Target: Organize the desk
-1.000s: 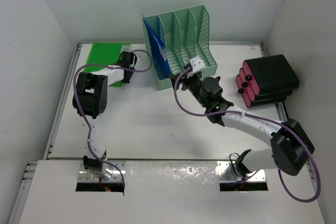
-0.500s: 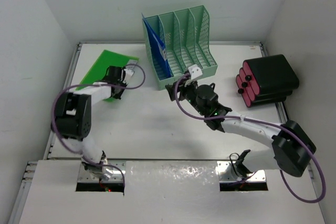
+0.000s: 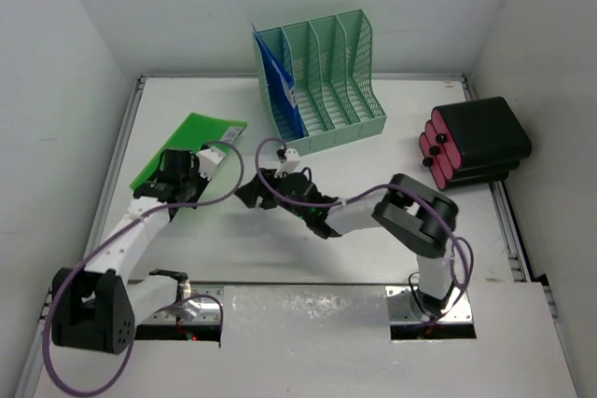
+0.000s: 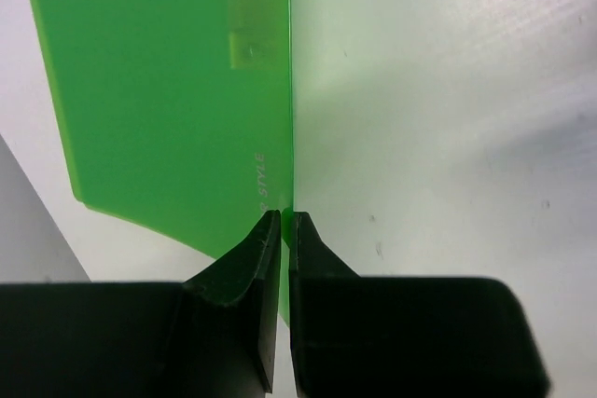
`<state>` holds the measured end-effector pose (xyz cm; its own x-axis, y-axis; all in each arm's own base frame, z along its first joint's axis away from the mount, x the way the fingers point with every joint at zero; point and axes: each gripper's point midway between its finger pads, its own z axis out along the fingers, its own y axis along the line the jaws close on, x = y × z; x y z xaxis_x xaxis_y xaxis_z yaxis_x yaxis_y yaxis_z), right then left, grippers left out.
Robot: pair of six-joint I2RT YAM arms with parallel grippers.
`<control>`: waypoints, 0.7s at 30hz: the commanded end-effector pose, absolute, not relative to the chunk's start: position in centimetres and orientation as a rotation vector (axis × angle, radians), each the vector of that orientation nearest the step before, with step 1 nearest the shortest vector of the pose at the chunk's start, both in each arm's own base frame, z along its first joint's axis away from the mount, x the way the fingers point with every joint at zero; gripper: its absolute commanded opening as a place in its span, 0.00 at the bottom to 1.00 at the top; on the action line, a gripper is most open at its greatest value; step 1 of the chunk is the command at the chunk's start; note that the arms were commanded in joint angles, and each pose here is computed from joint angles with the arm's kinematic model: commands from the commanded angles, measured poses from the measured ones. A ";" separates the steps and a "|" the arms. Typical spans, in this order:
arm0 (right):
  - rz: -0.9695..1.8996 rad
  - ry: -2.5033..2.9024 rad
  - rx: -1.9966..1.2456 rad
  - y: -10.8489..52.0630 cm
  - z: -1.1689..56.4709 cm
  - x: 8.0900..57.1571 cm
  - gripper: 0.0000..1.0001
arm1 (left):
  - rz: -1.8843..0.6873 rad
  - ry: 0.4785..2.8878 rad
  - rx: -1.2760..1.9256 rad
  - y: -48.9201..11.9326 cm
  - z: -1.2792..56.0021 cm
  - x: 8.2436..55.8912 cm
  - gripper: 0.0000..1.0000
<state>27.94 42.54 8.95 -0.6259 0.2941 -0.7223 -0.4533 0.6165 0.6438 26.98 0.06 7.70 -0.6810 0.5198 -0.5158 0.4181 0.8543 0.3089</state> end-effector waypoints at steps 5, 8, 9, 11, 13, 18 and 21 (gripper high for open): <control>1.556 1.851 0.269 50.3 10.6 30.0 0.69 | 0.167 2.445 0.762 0.0 6.4 22.9 0.00; 1.535 1.854 0.275 51.7 9.3 30.6 0.72 | 0.177 2.440 0.799 0.1 6.4 22.3 0.00; 1.513 1.866 0.291 51.9 8.8 31.1 0.72 | 0.178 2.442 0.810 0.2 6.2 22.1 0.00; 1.488 1.897 0.327 52.4 7.1 31.8 0.73 | 0.184 2.437 0.829 0.3 6.4 21.7 0.00; 1.464 1.911 0.368 52.7 6.0 32.4 0.72 | 0.191 2.424 0.840 0.3 6.7 21.6 0.00; 1.459 1.954 0.456 54.9 3.4 34.1 0.71 | 0.156 2.419 0.906 -0.1 6.6 20.8 0.00; 1.472 1.962 0.532 55.9 2.3 35.0 0.70 | 0.154 2.425 0.937 0.0 6.4 20.4 0.00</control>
<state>34.34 55.24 3.23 -0.7374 0.6070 -0.2962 -0.1154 0.3189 0.9407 20.76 0.42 6.32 -0.6451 0.6332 -0.4277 0.5569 0.7728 0.3043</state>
